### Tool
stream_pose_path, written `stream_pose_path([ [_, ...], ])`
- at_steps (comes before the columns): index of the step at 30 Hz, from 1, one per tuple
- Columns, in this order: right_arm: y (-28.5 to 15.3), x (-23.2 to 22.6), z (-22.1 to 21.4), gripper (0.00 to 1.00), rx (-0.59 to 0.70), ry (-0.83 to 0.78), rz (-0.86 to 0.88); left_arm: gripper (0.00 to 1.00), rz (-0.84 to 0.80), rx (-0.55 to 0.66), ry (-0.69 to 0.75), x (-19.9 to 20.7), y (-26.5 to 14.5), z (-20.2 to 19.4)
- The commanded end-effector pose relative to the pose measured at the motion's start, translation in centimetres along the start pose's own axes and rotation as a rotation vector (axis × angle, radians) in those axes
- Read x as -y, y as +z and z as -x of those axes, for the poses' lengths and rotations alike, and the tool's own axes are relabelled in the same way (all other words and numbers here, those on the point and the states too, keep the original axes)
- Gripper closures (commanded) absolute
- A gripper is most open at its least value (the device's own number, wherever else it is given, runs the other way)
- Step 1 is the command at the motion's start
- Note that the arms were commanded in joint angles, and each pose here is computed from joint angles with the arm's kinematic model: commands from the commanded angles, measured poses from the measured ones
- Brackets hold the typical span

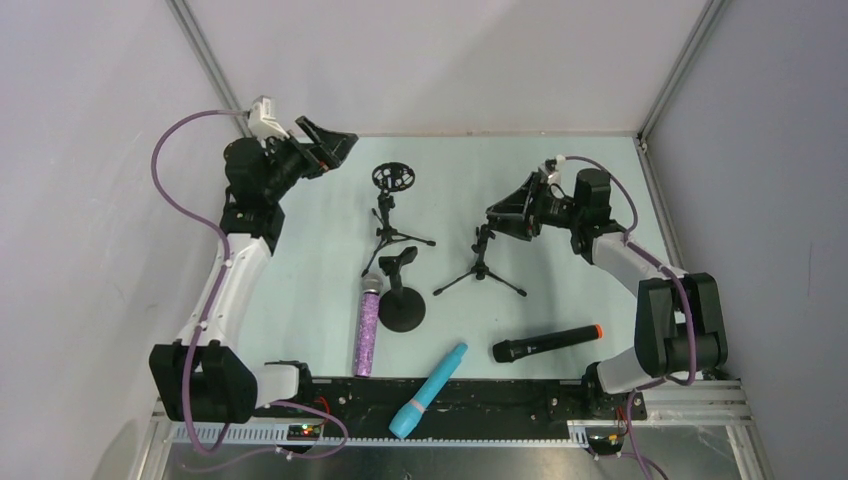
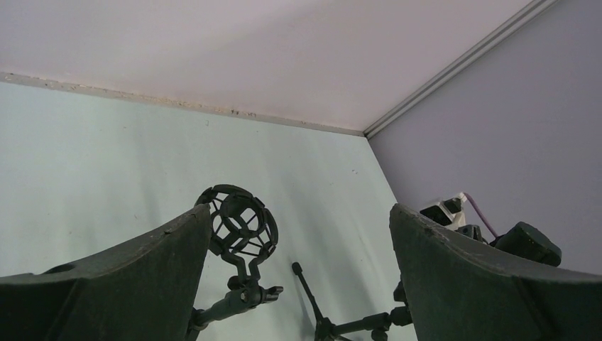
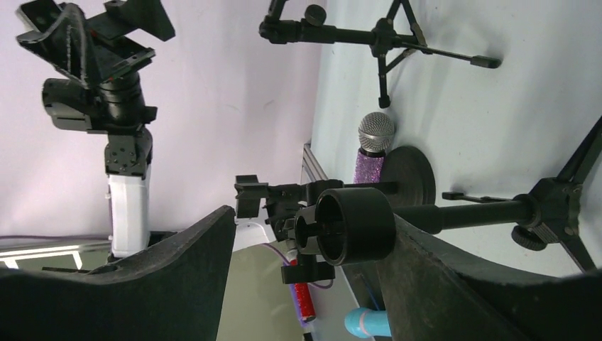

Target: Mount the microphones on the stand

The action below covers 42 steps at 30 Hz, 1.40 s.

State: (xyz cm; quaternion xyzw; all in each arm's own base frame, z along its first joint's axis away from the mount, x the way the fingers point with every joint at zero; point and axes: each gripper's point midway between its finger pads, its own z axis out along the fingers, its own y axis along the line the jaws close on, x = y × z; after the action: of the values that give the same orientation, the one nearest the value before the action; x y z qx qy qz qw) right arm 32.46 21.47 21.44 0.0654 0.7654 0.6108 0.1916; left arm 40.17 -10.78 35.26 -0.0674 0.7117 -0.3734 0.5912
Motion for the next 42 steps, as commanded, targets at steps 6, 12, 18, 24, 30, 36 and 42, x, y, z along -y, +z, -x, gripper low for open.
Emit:
stream_pose_path([
  [6, -0.9, -1.8, 1.0, 0.28, -0.009, -0.021, 0.132, 0.02, -0.042, 0.002, 0.008, 0.6, 0.4, 0.0],
  [12, -0.6, -1.2, 0.8, 0.32, -0.027, 0.032, 0.159, 0.02, -0.039, -0.002, 0.008, 0.4, 0.5, -0.1],
  [18, -0.2, -1.3, 0.2, 0.44, -0.05, 0.069, 0.209, 0.01, -0.038, -0.004, 0.005, 0.4, 0.6, -0.2],
  [24, 0.5, -1.0, -0.4, 0.53, -0.068, 0.118, 0.259, 0.02, -0.038, -0.006, 0.005, 0.3, 0.6, -0.2],
  [30, 0.8, -0.3, -0.4, 0.55, -0.069, 0.141, 0.28, 0.02, -0.04, -0.004, 0.007, 0.4, 0.5, -0.2],
  [36, 1.3, 0.9, -0.6, 0.52, -0.062, 0.152, 0.232, 0.02, -0.04, -0.005, 0.006, 0.4, 0.5, -0.2],
  [42, 1.8, 1.4, -0.8, 0.56, -0.047, 0.131, 0.194, 0.02, -0.037, -0.009, 0.005, 0.2, 0.6, -0.4],
])
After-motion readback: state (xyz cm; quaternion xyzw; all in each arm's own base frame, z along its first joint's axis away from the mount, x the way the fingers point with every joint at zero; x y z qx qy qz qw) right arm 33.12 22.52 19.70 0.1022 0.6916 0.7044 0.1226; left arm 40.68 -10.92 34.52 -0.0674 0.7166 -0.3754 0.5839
